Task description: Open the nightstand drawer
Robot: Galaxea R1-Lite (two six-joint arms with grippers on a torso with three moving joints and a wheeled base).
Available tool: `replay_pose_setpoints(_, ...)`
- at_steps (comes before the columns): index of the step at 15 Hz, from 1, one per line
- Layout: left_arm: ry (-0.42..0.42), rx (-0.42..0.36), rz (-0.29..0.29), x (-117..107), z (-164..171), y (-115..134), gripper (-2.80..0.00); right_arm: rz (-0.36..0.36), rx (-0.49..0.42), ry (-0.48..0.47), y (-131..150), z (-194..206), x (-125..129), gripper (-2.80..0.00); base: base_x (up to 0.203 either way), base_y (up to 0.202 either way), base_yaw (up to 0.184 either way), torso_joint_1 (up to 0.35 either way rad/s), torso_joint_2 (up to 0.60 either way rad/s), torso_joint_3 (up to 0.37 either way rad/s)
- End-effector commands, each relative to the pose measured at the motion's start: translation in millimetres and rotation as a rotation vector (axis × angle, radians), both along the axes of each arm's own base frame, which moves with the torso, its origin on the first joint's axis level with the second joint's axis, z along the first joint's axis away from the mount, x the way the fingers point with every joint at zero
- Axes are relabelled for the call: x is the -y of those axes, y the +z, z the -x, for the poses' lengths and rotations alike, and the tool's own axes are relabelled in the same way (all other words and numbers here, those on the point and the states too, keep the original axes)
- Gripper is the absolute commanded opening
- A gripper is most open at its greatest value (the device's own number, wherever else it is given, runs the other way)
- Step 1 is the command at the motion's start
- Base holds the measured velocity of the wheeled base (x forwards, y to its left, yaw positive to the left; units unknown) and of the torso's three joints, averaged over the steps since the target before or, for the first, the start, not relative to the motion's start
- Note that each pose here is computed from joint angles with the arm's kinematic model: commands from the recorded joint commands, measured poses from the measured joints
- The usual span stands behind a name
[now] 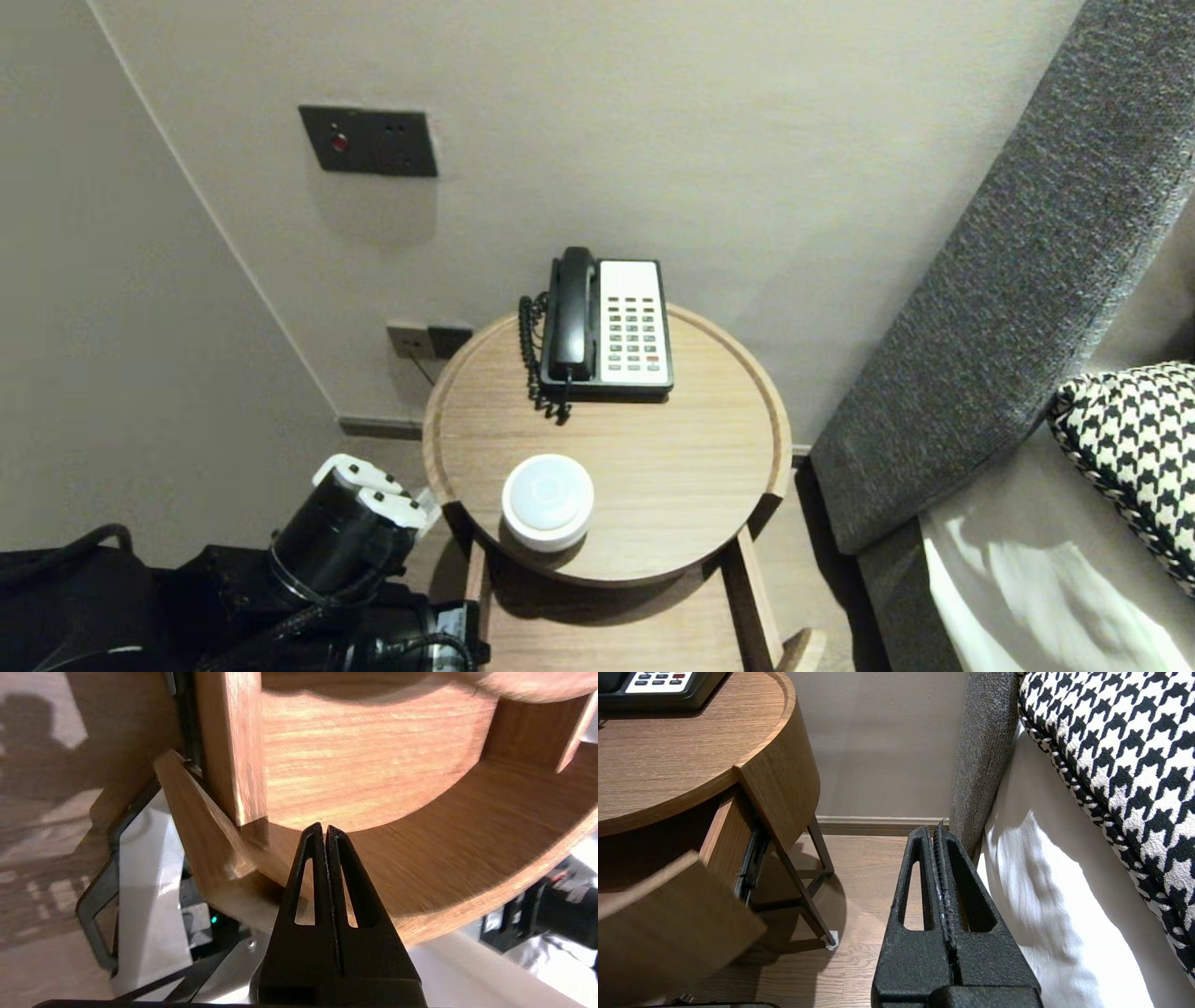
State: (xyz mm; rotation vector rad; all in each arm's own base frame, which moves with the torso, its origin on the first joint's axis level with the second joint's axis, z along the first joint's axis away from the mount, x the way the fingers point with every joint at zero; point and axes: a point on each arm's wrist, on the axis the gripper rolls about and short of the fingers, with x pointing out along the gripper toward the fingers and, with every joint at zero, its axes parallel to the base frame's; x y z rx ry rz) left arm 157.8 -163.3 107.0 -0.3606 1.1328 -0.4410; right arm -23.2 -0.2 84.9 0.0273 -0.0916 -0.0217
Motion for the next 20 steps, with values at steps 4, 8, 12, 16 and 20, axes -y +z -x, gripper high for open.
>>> replay_pose_setpoints(4, -0.055, -0.048, -0.032, 0, 22, -12, -2.80, -0.001, -0.041, 0.000, -11, -3, 0, -2.80, 0.000, 0.000, 0.000, 0.000, 0.00, 0.000)
replay_pose_setpoints(8, -0.078, -0.054, -0.042, 0, 29, -14, -2.80, 0.000, -0.040, 0.000, -11, -3, 0, -2.80, 0.000, 0.000, 0.000, 0.000, 0.00, 0.000)
replay_pose_setpoints(12, -0.125, -0.066, -0.057, -1, 42, -17, -2.80, -0.001, -0.039, 0.000, -11, -3, 0, -2.80, 0.000, 0.000, 0.000, 0.000, 0.00, 0.000)
replay_pose_setpoints(16, -0.146, -0.068, -0.062, -1, 48, -17, -2.80, -0.001, -0.039, 0.000, -11, -3, 0, -2.80, 0.000, 0.000, 0.000, 0.000, 0.00, 0.000)
replay_pose_setpoints(20, -0.154, -0.067, -0.062, 0, 50, -18, -2.80, 0.000, -0.039, 0.000, -11, -3, 0, -2.80, 0.000, 0.000, 0.000, 0.000, 0.00, 0.000)
